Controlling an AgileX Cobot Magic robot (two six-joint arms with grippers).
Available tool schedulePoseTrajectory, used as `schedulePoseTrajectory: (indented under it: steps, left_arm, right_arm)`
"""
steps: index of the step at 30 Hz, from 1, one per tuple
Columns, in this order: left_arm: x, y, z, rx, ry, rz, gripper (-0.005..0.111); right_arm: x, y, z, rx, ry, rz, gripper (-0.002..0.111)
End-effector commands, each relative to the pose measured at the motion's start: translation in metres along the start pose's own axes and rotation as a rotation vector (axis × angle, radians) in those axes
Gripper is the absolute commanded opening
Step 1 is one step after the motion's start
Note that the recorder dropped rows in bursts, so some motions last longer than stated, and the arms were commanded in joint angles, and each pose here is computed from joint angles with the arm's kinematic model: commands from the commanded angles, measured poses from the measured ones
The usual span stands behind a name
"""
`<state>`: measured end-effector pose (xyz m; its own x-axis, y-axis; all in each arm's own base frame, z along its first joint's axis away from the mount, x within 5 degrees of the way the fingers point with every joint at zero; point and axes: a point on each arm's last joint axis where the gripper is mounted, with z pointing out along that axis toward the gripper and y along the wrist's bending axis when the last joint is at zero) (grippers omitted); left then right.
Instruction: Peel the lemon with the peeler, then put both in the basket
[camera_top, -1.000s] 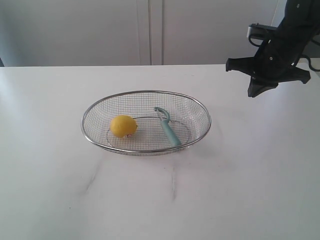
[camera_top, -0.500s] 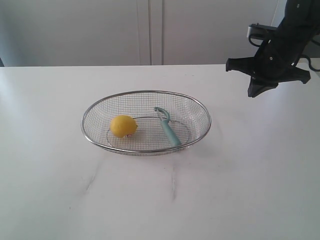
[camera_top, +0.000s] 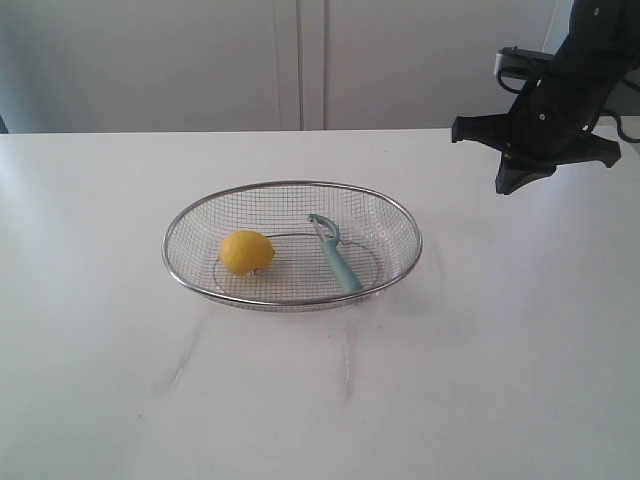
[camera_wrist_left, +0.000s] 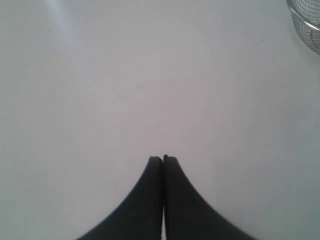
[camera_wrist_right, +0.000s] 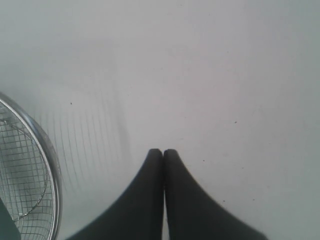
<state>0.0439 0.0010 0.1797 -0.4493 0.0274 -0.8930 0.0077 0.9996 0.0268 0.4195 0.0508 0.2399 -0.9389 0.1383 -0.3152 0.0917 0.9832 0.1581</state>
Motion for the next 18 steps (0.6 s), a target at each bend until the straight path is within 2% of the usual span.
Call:
schedulePoseTrajectory:
  steps: [1, 18]
  left_arm:
    - [0.0009, 0.0003, 0.0008, -0.006, -0.007, 0.003, 0.000]
    - [0.0004, 0.0004, 0.0006, -0.006, -0.010, 0.007, 0.000]
  right_arm:
    - [-0.0024, -0.0013, -0.0061, 0.001, -0.025, 0.004, 0.000]
    - [-0.0024, -0.0013, -0.0061, 0.001, -0.025, 0.004, 0.000]
